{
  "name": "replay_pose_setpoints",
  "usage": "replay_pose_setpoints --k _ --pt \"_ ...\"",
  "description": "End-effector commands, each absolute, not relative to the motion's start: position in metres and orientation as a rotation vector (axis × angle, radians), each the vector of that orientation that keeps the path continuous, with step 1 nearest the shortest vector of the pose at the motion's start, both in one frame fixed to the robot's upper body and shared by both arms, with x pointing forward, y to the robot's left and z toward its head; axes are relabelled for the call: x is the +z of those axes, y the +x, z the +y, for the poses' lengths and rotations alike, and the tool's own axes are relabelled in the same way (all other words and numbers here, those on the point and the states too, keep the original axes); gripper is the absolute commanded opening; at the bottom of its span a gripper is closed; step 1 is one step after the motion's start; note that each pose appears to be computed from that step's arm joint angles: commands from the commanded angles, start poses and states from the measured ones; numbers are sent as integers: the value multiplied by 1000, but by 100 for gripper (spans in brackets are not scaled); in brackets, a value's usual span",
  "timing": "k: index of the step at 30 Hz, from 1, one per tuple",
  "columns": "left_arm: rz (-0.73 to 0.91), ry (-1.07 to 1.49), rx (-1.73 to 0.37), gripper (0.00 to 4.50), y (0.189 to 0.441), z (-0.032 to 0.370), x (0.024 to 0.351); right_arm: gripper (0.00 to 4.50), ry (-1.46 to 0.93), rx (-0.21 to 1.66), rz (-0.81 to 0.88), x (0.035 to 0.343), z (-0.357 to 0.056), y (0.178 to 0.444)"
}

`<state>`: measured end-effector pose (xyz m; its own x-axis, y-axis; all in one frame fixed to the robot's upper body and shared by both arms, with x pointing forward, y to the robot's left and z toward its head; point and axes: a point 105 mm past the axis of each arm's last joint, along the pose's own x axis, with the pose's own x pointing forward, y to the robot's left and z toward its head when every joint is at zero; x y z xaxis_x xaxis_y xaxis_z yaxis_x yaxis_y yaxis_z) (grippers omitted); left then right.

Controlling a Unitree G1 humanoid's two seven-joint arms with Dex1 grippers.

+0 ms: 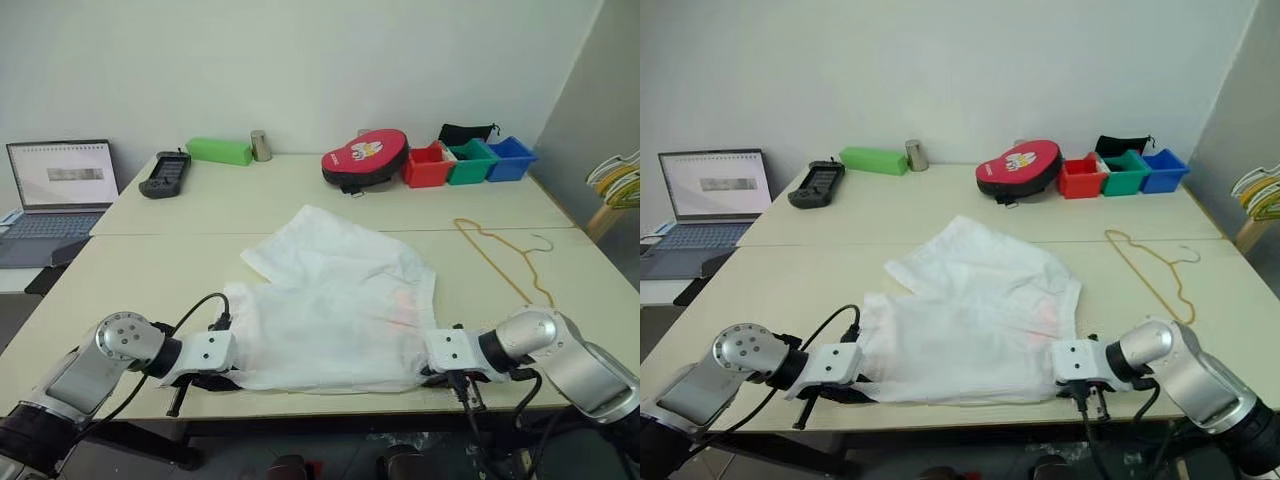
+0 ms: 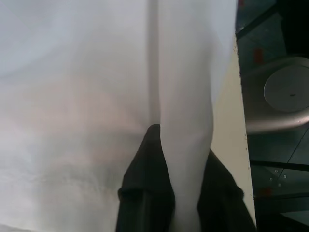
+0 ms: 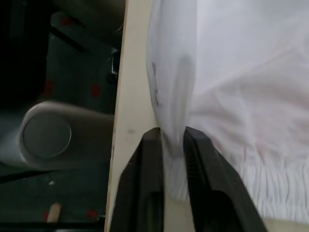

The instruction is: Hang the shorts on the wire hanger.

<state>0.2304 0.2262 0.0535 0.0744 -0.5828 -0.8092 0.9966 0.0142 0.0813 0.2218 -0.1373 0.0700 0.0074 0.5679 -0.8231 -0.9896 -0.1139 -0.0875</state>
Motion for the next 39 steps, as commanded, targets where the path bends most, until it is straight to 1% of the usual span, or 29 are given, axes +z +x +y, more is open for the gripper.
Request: replay_pose_setpoints --k 1,3,5,7,8,10,12,14,15,16,17,19,20,22,23,24,26,31,33,39 --pt "721 785 -1347 148 229 236 56 170 -847 1521 610 88 -131 221" --pt "737 771 -1376 190 223 236 58 220 -836 1542 607 95 -130 218" --pt "734 768 -1415 229 217 234 67 266 -806 1560 607 108 -129 215" --pt "684 772 -1466 273 215 222 89 314 -779 1588 604 127 -131 209" --pt "661 761 -1490 292 213 215 99 337 -766 1573 598 134 -132 210" --pt "628 759 -1527 339 210 205 113 388 -733 1506 581 143 -132 219" --pt "608 713 -1567 386 206 193 129 442 -652 1390 572 151 -136 237" --pt "576 704 -1581 408 208 186 139 448 -569 1311 591 155 -141 249" --pt "530 675 -1574 431 216 177 147 449 -530 1213 590 156 -149 266" --pt "471 648 -1559 431 225 168 154 449 -485 1108 585 156 -158 283" --pt "434 626 -1550 431 231 160 160 449 -455 1038 584 156 -164 295" --pt "374 601 -1524 431 243 149 166 449 -421 948 582 157 -174 309" --pt "226 548 -1431 431 268 126 177 449 -408 786 576 154 -198 335" --pt "49 472 -1296 431 301 88 194 449 -414 523 587 144 -243 368" --pt "8 453 -1250 431 310 73 195 449 -417 402 597 140 -267 380" --pt "-18 450 -1224 431 313 63 193 449 -432 342 601 139 -282 386" --pt "-29 402 -1221 431 311 47 189 449 -406 244 610 140 -307 396" --pt "-25 363 -1244 431 303 28 182 449 -337 170 645 133 -328 404" --pt "-24 358 -1231 431 304 27 181 449 -306 153 669 127 -332 403" --pt "-6 351 -1155 431 314 34 179 449 -243 194 727 110 -326 399"
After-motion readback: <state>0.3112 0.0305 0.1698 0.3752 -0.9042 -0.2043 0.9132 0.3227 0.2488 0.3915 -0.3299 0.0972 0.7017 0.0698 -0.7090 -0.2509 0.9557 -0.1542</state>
